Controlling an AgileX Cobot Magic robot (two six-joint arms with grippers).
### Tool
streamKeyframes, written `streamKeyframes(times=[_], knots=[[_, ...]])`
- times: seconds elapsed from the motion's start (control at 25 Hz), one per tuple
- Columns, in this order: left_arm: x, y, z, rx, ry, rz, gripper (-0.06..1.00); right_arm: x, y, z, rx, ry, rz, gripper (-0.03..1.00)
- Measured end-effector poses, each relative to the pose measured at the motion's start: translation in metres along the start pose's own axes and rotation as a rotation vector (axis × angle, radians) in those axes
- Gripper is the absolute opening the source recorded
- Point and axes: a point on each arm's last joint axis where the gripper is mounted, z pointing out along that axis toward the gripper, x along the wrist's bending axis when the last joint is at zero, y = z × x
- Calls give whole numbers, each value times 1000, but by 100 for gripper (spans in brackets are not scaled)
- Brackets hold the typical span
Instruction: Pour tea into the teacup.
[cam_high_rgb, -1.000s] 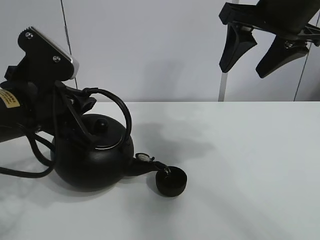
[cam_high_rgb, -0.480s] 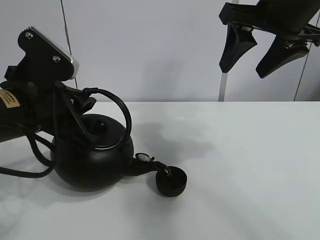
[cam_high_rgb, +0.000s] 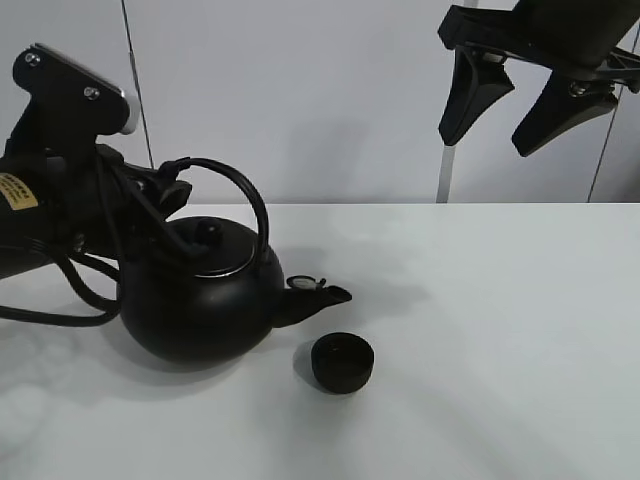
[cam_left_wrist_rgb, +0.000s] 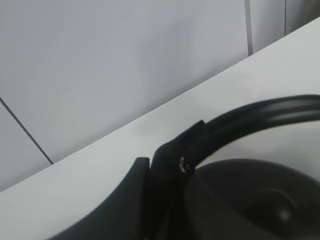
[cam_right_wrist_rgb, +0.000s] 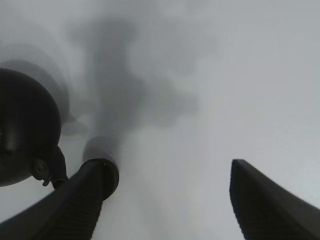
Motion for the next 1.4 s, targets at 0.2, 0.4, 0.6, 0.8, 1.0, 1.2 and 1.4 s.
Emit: streamKeyframes(times=[0.2,0.4,0.6,0.8,1.0,1.2,1.4], knots=[[2,3,-1,-23,11,-131,10,0,0,0,-1,0,0,49],[7,5,-4,-25,54,-221,10,0,0,0,-1,0,0,49],[12,-11,-14,56,128,-278,10,0,0,0,-3,0,1,49],[15,-23,-23,105,182,-305,10,0,0,0,-4,0,1,49],[15,-28,-31,116,188,-297,10,0,0,0,-4,0,1,49],[15,-37,-41,138,192,-299,10,0,0,0,-4,0,1,49],[15,-43,-49,157,194,-295,10,0,0,0,-4,0,1,49]])
